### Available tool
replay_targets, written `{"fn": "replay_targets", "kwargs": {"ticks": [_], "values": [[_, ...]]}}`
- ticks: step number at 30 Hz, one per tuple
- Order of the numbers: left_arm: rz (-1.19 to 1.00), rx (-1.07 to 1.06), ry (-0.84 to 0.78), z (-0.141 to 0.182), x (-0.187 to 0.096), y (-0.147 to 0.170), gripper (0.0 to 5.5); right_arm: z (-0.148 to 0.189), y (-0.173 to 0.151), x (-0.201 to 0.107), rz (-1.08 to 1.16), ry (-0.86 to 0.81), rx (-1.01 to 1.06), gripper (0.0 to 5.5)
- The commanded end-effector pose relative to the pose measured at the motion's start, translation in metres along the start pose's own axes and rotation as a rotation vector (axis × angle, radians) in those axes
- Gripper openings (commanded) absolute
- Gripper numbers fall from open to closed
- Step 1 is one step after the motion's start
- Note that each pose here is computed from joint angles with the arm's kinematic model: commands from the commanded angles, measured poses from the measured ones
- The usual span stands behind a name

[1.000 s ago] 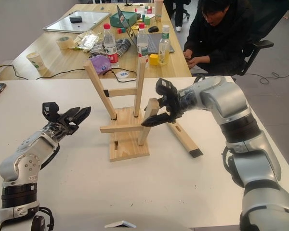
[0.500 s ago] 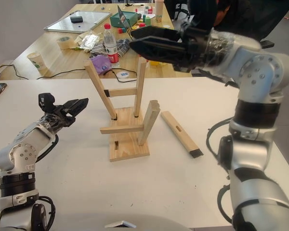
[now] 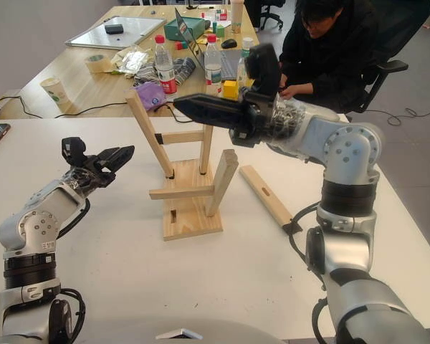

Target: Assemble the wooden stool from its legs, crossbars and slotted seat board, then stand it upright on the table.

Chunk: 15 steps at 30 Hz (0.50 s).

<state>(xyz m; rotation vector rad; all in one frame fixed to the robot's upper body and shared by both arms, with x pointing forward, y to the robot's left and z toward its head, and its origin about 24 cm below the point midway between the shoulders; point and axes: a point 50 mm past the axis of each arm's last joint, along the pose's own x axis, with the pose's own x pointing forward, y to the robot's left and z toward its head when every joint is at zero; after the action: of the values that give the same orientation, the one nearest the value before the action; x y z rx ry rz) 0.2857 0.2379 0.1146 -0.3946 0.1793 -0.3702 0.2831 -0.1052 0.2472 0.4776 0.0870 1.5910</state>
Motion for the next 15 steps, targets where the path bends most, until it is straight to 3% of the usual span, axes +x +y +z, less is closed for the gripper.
{"fn": "replay_targets", "kwargs": {"ticks": [1,7,9,15], "values": [[0.01,0.003,0.009,0.0,-0.001,0.001,3.13,-0.001,0.005,0.005,0.041,-0.01,0.012,0.02],[-0.001,-0.002,0.007,0.0,0.001,-0.002,3.13,-0.064,-0.022,-0.016,-0.104,0.103,0.147,0.02],[0.0,-0.003,0.006,-0.001,0.0,-0.002,3.13,-0.054,-0.019,-0.014,-0.082,0.069,0.117,0.02],[0.003,-0.014,0.008,-0.006,-0.003,-0.003,3.13,0.039,-0.006,-0.015,-0.077,-0.284,0.023,0.02]]}}
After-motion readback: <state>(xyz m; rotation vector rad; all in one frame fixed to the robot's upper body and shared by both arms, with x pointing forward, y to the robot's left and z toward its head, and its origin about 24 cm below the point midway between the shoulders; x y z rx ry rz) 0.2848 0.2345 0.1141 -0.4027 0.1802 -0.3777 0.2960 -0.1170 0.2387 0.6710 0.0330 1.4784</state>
